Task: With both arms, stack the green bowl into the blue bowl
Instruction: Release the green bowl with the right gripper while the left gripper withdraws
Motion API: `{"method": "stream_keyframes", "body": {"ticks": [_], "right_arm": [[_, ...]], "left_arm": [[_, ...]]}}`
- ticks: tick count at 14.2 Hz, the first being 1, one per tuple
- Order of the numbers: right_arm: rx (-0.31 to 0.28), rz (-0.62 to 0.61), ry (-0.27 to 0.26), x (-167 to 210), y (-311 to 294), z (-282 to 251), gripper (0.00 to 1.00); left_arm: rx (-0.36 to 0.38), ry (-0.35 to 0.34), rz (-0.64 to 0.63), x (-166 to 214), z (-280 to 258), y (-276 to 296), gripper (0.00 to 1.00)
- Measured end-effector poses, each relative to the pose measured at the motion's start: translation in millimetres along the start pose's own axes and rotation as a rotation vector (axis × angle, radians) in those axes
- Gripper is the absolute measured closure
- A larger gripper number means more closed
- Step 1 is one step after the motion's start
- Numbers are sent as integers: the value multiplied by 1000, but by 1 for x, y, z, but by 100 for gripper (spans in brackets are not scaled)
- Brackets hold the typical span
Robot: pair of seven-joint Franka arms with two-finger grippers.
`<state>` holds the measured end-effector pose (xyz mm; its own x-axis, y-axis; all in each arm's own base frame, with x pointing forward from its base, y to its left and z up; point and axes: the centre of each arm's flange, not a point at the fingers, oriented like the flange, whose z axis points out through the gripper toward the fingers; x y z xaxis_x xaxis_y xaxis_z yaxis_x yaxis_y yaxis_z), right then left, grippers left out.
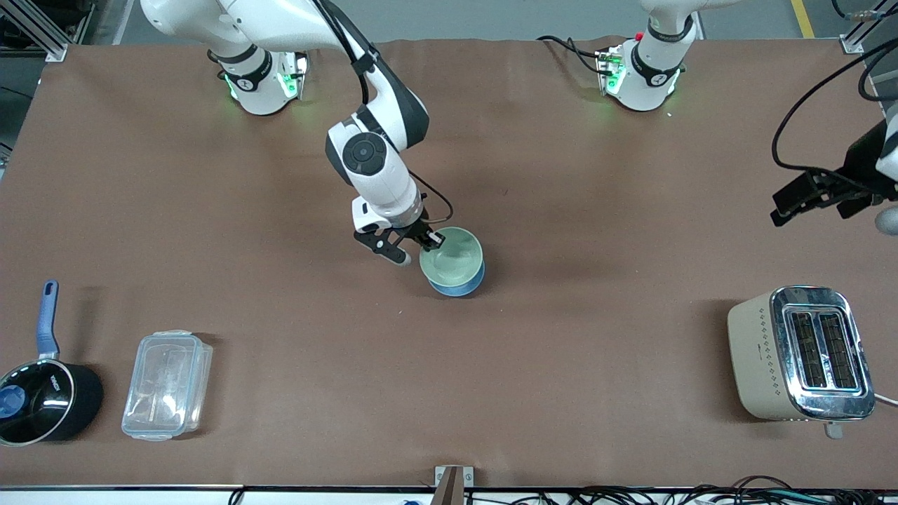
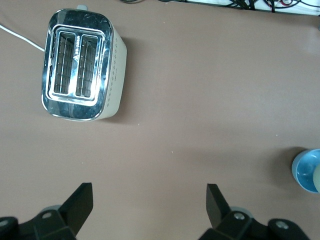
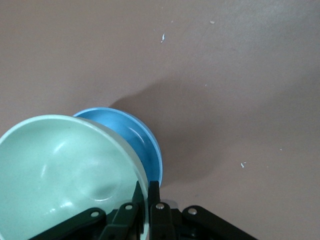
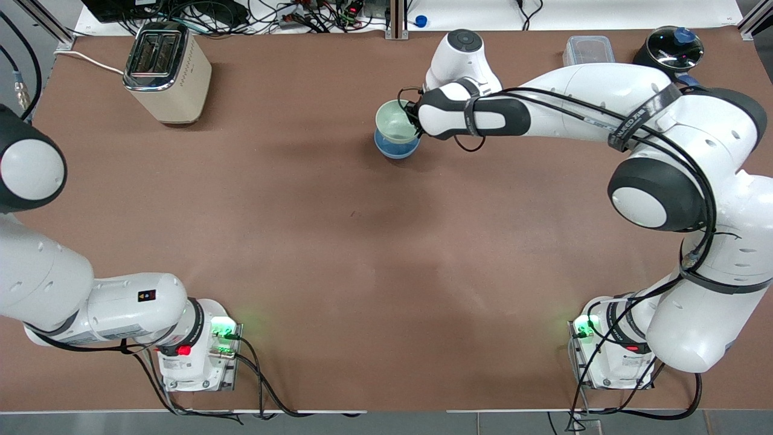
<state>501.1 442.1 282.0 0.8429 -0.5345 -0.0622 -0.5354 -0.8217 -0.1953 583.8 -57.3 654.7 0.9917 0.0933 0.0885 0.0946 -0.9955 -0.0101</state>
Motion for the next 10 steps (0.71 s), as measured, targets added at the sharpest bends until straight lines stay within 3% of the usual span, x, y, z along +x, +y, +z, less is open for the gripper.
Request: {"method": "stream_keyframes", "body": {"ticks": [10], "right_arm": [[9,38,13,-5,-2,19,95]], "left_arm": [[36,-40,13,-35,6,-34,0]]}}
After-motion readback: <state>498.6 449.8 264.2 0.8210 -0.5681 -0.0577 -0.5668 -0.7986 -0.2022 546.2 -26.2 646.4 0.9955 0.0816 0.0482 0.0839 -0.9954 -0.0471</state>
